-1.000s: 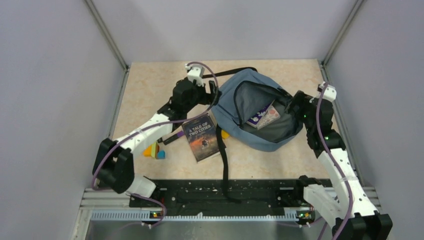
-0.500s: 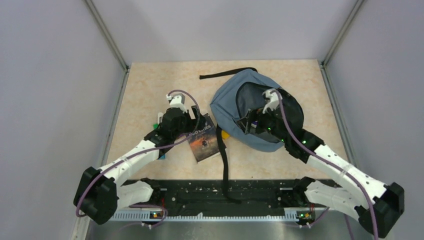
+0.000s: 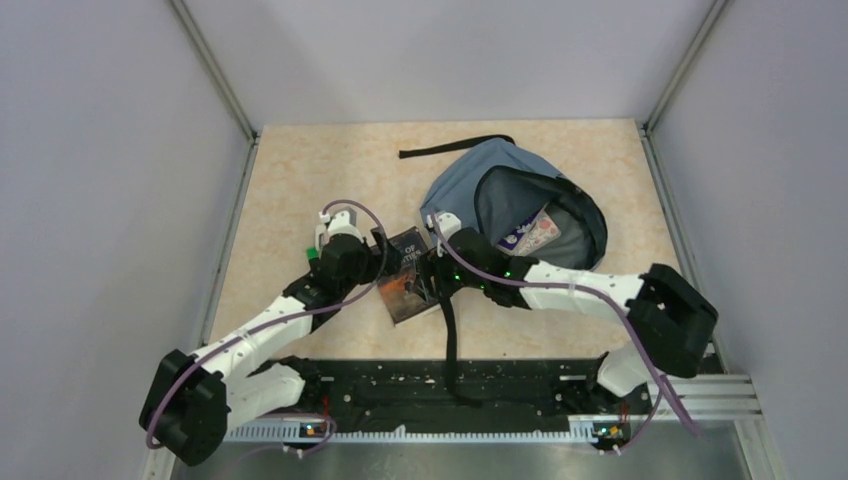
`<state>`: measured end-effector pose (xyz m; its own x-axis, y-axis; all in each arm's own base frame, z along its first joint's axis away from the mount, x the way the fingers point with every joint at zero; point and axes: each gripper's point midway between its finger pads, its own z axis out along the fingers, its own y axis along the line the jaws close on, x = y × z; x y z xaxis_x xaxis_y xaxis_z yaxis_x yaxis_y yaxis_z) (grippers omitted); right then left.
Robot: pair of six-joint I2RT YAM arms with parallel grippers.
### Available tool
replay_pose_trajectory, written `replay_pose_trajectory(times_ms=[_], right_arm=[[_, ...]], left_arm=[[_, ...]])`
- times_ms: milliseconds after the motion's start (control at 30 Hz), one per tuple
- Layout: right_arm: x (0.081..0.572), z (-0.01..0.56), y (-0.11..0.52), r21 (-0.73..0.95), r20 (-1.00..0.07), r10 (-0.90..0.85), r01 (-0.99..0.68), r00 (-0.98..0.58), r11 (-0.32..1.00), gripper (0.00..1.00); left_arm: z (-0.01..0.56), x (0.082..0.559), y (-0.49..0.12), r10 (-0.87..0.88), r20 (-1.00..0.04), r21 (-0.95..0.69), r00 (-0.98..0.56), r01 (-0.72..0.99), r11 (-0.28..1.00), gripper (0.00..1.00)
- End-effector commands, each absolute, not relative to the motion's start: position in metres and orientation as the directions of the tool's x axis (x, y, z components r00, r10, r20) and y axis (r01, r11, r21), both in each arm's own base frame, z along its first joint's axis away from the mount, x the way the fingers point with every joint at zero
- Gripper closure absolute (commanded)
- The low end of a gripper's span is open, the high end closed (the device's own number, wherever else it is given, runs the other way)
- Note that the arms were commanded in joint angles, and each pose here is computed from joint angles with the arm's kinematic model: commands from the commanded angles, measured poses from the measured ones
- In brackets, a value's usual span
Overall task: Pack the student bag
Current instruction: Pick up the book from the center of the board.
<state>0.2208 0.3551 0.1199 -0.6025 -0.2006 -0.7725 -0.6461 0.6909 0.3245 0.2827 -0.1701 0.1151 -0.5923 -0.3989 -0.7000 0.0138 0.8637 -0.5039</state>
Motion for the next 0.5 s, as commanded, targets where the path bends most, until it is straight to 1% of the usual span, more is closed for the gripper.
replay_pose_trajectory(times_ms=[0, 200, 367, 467], right_arm=[[0.234, 0.127, 0.384, 0.357, -0.787, -0.158, -0.648, -0.597, 0.672, 0.24], [0.238, 0.093, 0.397, 0.344, -0.742, -0.228, -0.650, -0.631, 0.677, 0.25], [0.250, 0.068, 0.369, 0.240, -0.691, -0.262, -0.555, -0.674, 0.796, 0.24], [0.252, 0.061, 0.351, 0.238, -0.667, -0.234, -0.499, -0.708, 0.833, 0.22]], left_arm=[[0.112, 0.279, -0.149, -0.453, -0.713, -0.496, -0.535, -0.071, 0.866, 0.08], [0.109, 0.274, -0.130, -0.484, -0.739, -0.492, -0.468, -0.116, 0.863, 0.10], [0.107, 0.270, -0.128, -0.485, -0.739, -0.494, -0.468, -0.113, 0.862, 0.10], [0.105, 0.269, -0.130, -0.486, -0.733, -0.500, -0.476, -0.108, 0.860, 0.11]])
